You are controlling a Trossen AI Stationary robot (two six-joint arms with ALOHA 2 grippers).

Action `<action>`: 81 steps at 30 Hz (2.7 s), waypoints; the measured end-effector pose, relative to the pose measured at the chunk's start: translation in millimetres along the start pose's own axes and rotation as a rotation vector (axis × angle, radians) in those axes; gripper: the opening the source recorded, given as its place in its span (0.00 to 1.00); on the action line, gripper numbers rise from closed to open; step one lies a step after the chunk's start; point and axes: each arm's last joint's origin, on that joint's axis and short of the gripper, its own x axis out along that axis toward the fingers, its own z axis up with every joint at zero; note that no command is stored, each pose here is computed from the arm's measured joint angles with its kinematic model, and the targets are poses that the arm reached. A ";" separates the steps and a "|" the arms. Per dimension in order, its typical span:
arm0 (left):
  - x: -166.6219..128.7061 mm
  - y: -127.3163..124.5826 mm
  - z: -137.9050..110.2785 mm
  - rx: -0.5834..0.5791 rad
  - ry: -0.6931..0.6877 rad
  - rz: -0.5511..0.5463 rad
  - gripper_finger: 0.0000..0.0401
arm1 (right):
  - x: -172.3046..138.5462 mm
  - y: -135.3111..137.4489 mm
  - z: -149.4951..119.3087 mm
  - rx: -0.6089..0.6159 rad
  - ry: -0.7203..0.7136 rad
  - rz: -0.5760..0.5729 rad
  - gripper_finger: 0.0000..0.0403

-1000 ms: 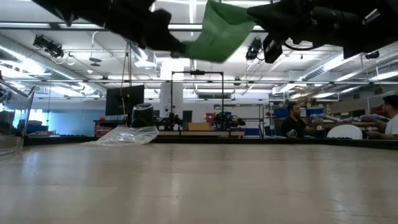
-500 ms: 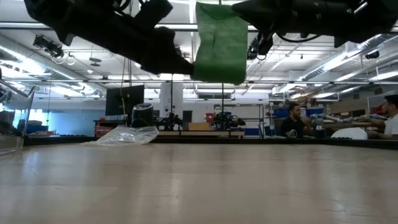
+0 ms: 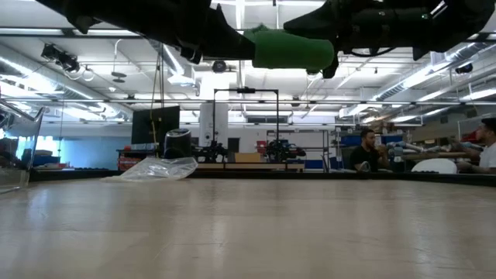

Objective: Roll bandage
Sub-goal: Roll the green bandage

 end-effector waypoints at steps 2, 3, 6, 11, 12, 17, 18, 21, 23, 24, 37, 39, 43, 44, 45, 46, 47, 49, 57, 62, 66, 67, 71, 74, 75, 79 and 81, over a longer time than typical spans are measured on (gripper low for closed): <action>-1.0 -1.9 0.4 -0.009 -0.003 -0.015 0.01 | 0.0 -0.4 0.1 0.000 -0.005 -0.016 0.29; -1.5 -2.8 0.5 -0.015 -0.004 -0.023 0.01 | 0.0 -0.7 0.2 0.000 -0.007 -0.023 0.30; -2.7 -5.4 0.9 -0.042 -0.008 -0.055 0.01 | 0.0 -1.6 0.7 0.004 -0.016 -0.046 0.33; -6.0 -11.0 1.8 -0.080 -0.014 -0.097 0.01 | 0.1 -8.3 2.4 0.019 -0.033 -0.106 0.37; -6.7 -12.0 2.1 -0.086 -0.016 -0.101 0.01 | 0.1 -9.4 2.7 0.018 -0.034 -0.110 0.38; -9.1 -14.9 5.6 -0.158 -0.041 -0.115 0.01 | -0.8 -15.4 5.2 -0.041 -0.018 -0.090 0.45; -9.8 -14.6 6.9 -0.177 -0.046 -0.120 0.01 | -1.9 -17.3 6.5 -0.060 -0.010 -0.088 0.47; -14.0 -11.1 14.9 -0.247 -0.072 -0.143 0.01 | -8.5 -23.9 8.7 -0.113 0.062 -0.108 0.51; -17.8 -7.3 21.2 -0.281 -0.091 -0.144 0.01 | -15.2 -27.7 9.8 -0.133 0.130 -0.101 0.53; -19.8 -5.5 23.9 -0.286 -0.097 -0.144 0.01 | -18.6 -28.5 10.3 -0.141 0.161 -0.093 0.53; -19.2 28.7 40.1 -0.333 -0.154 -0.086 0.01 | -37.5 -4.5 -7.4 -0.107 0.174 0.031 0.55; -17.5 31.5 39.9 -0.334 -0.155 -0.082 0.01 | -36.2 0.3 -7.7 -0.106 0.156 0.053 0.57; -17.0 33.0 41.9 -0.327 -0.176 -0.097 0.01 | -35.8 3.5 -7.2 -0.108 0.133 0.047 0.60; -16.8 33.2 43.2 -0.322 -0.177 -0.097 0.01 | -35.7 3.7 -6.7 -0.109 0.128 0.046 0.60; -16.5 33.2 44.7 -0.320 -0.177 -0.099 0.01 | -35.7 3.7 -6.5 -0.108 0.125 0.046 0.61; -16.2 33.1 45.8 -0.317 -0.176 -0.102 0.01 | -35.6 3.6 -6.3 -0.107 0.124 0.045 0.61; -16.1 33.1 46.6 -0.312 -0.175 -0.101 0.01 | -35.7 3.7 -6.3 -0.100 0.124 0.044 0.61; -15.8 33.4 49.6 -0.297 -0.183 -0.099 0.01 | -36.6 4.2 -6.0 -0.088 0.127 0.045 0.61; -15.1 33.5 53.0 -0.273 -0.178 -0.096 0.01 | -45.9 2.2 -4.3 -0.099 0.172 -0.040 0.62; -15.0 33.5 52.5 -0.264 -0.173 -0.093 0.01 | -51.9 4.4 -3.7 -0.102 0.201 -0.040 0.63; -14.2 34.6 51.0 -0.258 -0.159 -0.079 0.01 | -53.8 11.0 -1.1 -0.101 0.177 -0.005 0.66; -14.0 35.0 51.0 -0.260 -0.160 -0.078 0.01 | -53.5 12.5 -0.5 -0.100 0.167 0.004 0.66; -12.1 38.5 50.7 -0.265 -0.160 -0.063 0.01 | -47.3 14.4 -1.2 -0.097 0.126 0.018 0.68; -10.9 40.6 50.4 -0.263 -0.159 -0.066 0.01 | -38.2 9.7 -6.5 -0.104 0.107 -0.018 0.68; -10.3 41.5 50.2 -0.263 -0.159 -0.063 0.01 | -34.8 6.9 -9.4 -0.105 0.110 -0.029 0.67; -9.3 43.4 50.0 -0.263 -0.159 -0.059 0.01 | -22.6 0.0 -17.7 -0.096 0.084 -0.046 0.66; -9.2 43.5 49.9 -0.263 -0.159 -0.059 0.01 | -18.4 -1.6 -19.2 -0.093 0.055 -0.045 0.64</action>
